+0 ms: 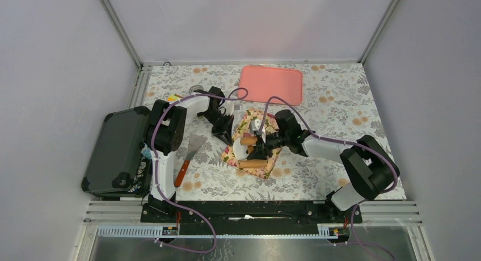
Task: Roll out the dumpling wrappers from the dough
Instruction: Flatten out the dough on the work surface.
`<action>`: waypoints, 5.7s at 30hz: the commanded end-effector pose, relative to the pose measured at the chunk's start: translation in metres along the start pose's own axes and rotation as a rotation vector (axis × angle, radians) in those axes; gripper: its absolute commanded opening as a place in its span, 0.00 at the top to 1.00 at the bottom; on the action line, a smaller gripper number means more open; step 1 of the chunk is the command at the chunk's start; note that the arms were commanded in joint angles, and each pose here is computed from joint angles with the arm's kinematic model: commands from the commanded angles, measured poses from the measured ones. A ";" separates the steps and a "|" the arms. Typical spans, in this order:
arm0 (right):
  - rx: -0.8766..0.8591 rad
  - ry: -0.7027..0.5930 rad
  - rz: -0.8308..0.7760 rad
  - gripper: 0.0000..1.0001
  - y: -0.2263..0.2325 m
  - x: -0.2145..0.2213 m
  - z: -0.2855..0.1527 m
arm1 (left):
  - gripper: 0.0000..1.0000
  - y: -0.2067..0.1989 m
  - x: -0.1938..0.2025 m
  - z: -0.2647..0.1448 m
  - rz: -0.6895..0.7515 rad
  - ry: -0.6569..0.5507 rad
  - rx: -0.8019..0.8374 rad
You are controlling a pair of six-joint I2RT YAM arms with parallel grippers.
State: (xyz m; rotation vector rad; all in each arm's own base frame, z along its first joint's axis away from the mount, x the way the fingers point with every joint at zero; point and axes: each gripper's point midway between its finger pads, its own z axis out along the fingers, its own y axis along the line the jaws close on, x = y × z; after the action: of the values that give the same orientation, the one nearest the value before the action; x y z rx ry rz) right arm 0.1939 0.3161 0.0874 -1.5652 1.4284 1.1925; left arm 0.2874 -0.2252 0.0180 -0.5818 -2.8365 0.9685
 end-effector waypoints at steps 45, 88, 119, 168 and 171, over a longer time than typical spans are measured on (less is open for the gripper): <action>0.989 -0.134 0.423 1.00 -0.127 0.072 -0.094 | 1.00 0.047 -0.020 -0.001 0.077 -0.092 -0.182; 0.714 -0.163 0.302 1.00 -0.121 0.017 -0.047 | 1.00 0.043 -0.018 0.001 0.104 -0.083 -0.167; 0.859 -0.370 0.436 1.00 -0.181 0.008 -0.094 | 1.00 0.043 -0.020 0.001 0.096 -0.088 -0.160; 0.796 -0.012 0.710 1.00 -0.100 0.119 -0.024 | 1.00 0.046 -0.022 -0.002 0.073 -0.109 -0.164; 0.790 -0.014 0.717 1.00 -0.097 0.120 -0.022 | 1.00 0.046 -0.022 -0.002 0.072 -0.109 -0.163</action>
State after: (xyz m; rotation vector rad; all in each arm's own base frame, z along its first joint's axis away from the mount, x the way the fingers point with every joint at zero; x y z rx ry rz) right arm 0.3526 0.2874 0.0803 -0.4104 1.7762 0.8517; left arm 0.3021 -0.2225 0.0178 -0.6161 -2.9107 0.9690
